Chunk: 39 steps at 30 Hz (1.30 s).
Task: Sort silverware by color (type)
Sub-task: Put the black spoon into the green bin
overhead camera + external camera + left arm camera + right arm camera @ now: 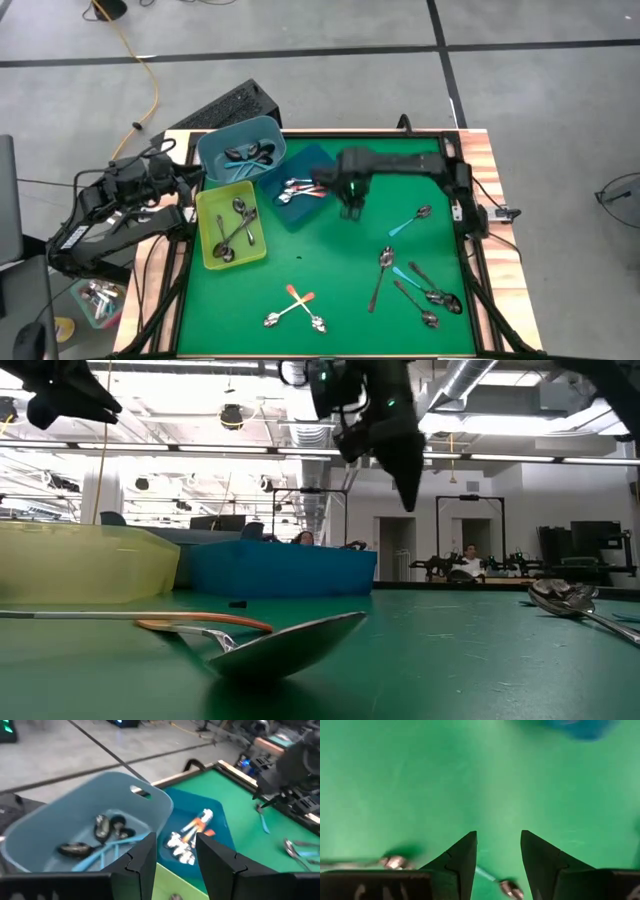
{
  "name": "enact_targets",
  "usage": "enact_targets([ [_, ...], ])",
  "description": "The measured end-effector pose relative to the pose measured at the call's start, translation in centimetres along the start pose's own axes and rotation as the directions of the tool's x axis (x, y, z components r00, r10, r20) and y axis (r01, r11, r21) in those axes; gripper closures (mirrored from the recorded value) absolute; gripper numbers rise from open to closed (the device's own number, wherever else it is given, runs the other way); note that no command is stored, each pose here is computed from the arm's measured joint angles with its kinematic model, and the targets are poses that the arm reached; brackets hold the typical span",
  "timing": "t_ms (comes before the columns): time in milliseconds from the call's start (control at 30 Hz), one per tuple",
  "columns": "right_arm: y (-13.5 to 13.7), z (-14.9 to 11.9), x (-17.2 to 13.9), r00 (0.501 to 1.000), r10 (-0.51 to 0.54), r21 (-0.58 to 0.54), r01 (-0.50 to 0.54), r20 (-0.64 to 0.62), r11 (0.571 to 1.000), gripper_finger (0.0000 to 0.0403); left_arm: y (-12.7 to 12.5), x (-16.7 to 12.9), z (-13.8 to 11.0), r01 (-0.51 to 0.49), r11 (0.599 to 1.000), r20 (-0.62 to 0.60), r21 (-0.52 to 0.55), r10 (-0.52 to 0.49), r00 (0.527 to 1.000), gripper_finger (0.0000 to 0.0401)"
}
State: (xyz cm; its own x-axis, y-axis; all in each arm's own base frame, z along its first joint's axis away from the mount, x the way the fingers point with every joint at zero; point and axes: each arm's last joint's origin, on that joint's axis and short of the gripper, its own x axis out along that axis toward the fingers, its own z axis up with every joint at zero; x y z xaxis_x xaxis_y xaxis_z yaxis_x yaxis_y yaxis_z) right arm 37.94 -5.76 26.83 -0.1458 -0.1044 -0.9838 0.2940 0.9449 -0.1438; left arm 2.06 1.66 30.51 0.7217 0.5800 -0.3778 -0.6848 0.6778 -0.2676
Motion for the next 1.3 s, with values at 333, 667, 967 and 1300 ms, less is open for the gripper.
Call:
enact_targets([
  [333,10.4,-7.8,-0.5,0.998,-0.065,-0.102,0.065,-0.004,0.993,0.0239,0.0,0.0,-0.2,0.018,0.998,-0.025,0.054,-0.017,1.000,0.0279],
  [667,11.7,-15.7,1.3,0.979,-0.115,0.459,0.026,0.167,0.888,0.0239,0.0,0.0,0.0,-0.009,0.998,0.008,0.055,0.009,1.000,0.0279],
  [967,9.4,-18.8,6.8,0.974,-0.080,0.710,-0.099,0.214,0.697,0.0239,0.0,0.0,0.0,-0.009,0.998,0.007,0.055,0.008,1.000,0.0279],
  [1300,7.9,-20.0,8.3,0.904,-0.002,0.637,-0.301,0.428,0.709,0.0239,0.0,0.0,0.0,-0.009,0.998,0.006,0.055,0.009,1.000,0.0279],
])
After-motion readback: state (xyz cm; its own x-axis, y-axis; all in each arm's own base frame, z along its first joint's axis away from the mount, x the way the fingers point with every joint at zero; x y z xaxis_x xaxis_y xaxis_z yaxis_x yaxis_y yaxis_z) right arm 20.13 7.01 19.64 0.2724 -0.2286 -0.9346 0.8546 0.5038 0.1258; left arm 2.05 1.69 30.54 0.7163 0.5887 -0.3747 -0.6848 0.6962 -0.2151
